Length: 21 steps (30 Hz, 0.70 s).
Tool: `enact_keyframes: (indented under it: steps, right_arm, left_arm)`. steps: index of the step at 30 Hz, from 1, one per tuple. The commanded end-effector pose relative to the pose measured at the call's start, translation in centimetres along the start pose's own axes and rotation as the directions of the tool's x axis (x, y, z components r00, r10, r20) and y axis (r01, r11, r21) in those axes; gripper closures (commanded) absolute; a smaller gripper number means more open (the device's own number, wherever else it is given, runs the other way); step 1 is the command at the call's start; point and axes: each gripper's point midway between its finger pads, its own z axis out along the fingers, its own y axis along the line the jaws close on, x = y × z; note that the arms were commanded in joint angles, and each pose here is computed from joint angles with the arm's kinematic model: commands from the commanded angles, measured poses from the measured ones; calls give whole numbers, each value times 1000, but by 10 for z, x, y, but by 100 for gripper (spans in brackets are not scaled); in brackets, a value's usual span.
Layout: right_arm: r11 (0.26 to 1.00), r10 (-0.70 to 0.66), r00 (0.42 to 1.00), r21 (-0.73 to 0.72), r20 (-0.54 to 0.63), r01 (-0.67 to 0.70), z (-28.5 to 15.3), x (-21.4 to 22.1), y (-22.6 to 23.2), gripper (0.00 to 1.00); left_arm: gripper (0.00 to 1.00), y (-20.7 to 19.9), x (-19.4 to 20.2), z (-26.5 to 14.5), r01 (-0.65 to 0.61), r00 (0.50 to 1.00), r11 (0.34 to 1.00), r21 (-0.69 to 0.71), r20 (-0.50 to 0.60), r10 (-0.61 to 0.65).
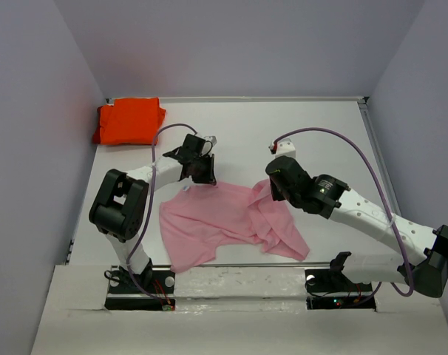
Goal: Fold and stack the t-shirts
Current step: Flatten out the tshirt
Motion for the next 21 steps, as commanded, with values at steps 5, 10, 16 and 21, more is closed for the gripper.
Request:
enact_keyframes:
  steps: [5, 10, 16, 21]
  right_arm:
    - [998, 60, 996, -22, 61, -58, -5, -13, 0, 100]
    - [997, 81, 991, -26, 102, -79, -18, -23, -6, 100]
    - [996, 92, 983, -27, 159, -89, -38, -41, -17, 100]
    - [996, 93, 978, -3, 187, -94, -46, -48, -26, 100]
  left_arm:
    - [100, -11, -16, -19, -42, 997, 999, 10, 71, 41]
    - [100, -29, -78, -70, -88, 972, 996, -29, 217, 92]
    - [100, -61, -167, -188, -111, 852, 987, -118, 500, 155]
    - [100, -64, -193, -250, -81, 765, 984, -162, 623, 165]
